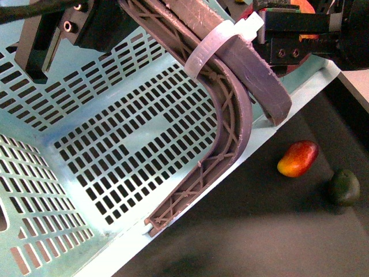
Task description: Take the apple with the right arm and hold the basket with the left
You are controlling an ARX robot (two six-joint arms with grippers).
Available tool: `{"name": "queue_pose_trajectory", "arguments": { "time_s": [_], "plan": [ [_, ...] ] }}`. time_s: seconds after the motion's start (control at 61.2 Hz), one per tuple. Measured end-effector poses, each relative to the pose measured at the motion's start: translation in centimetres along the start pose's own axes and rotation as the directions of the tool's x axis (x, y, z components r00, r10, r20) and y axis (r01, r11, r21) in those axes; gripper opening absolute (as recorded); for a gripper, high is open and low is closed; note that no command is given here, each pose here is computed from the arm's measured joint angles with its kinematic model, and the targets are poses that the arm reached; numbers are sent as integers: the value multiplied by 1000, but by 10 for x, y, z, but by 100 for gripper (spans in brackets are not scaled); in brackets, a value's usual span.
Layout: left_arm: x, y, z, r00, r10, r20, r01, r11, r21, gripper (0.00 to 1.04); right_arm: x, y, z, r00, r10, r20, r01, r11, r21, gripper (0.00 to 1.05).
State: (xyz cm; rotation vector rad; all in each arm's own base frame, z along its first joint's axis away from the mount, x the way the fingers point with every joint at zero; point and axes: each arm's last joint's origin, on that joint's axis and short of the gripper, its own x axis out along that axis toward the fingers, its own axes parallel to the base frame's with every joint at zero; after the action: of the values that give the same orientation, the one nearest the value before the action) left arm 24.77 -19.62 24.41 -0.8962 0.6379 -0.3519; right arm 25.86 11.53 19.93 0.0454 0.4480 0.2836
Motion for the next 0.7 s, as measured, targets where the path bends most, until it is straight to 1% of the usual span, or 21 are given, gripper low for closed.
{"name": "queue_pose_trajectory", "arguments": {
  "time_s": [0.033, 0.098, 0.229, 0.294, 0.359, 0.424, 0.441, 0.457, 0.522, 0.539, 0.555, 0.571, 0.604, 0.653, 0.702],
  "plan": [
    [0, 0, 0, 1000, 0, 0, 0, 1000, 0, 29, -1, 0, 1, 1000, 1, 7, -1, 1000, 4, 97],
    [0, 0, 0, 1000, 0, 0, 0, 1000, 3, 29, -3, 0, 3, 1000, -1, 21, 1, 1000, 7, 96],
    [0, 0, 0, 1000, 0, 1, 0, 1000, 2, 29, -11, -4, 13, 997, -22, 69, 20, 1000, 23, 96],
    [0, 0, 0, 1000, 2, 1, -2, 1000, 1, 29, -18, -10, 19, 993, -63, 104, 60, 998, 37, 96],
    [0, 0, 0, 1000, 4, 4, -4, 1000, 1, 29, -27, -18, 26, 983, -127, 134, 120, 991, 56, 96],
    [0, 0, 0, 1000, 6, 9, -6, 1000, 2, 29, -39, -29, 32, 962, -213, 169, 203, 976, 73, 96],
    [0, 0, 0, 1000, 6, 10, -6, 1000, 2, 29, -41, -30, 32, 960, -219, 172, 209, 975, 75, 96],
    [0, 0, 0, 1000, 6, 9, -6, 1000, 3, 29, -47, -35, 33, 950, -251, 187, 240, 967, 81, 96],
    [0, 0, 0, 1000, 7, 10, -7, 1000, 2, 29, -60, -45, 33, 924, -315, 219, 302, 949, 90, 96],
    [0, 0, 0, 1000, 6, 9, -6, 1000, 2, 29, -65, -49, 32, 908, -347, 235, 335, 938, 92, 96],
    [0, 0, 0, 1000, 6, 9, -6, 1000, 2, 29, -67, -50, 32, 904, -355, 239, 343, 935, 93, 96],
    [0, 0, 0, 1000, 6, 9, -6, 1000, 2, 29, -72, -53, 30, 885, -388, 256, 376, 921, 96, 96],
    [0, 0, 0, 1000, 6, 9, -6, 1000, 1, 29, -77, -57, 28, 870, -416, 265, 404, 909, 100, 96],
    [0, 0, 0, 1000, 5, 7, -5, 1000, 2, 29, -81, -59, 28, 861, -423, 282, 412, 906, 98, 95],
    [0, 0, 0, 1000, 2, 2, -2, 1000, -1, 29, -83, -62, 26, 866, -359, 348, 353, 932, 83, 89]
  ]
}}
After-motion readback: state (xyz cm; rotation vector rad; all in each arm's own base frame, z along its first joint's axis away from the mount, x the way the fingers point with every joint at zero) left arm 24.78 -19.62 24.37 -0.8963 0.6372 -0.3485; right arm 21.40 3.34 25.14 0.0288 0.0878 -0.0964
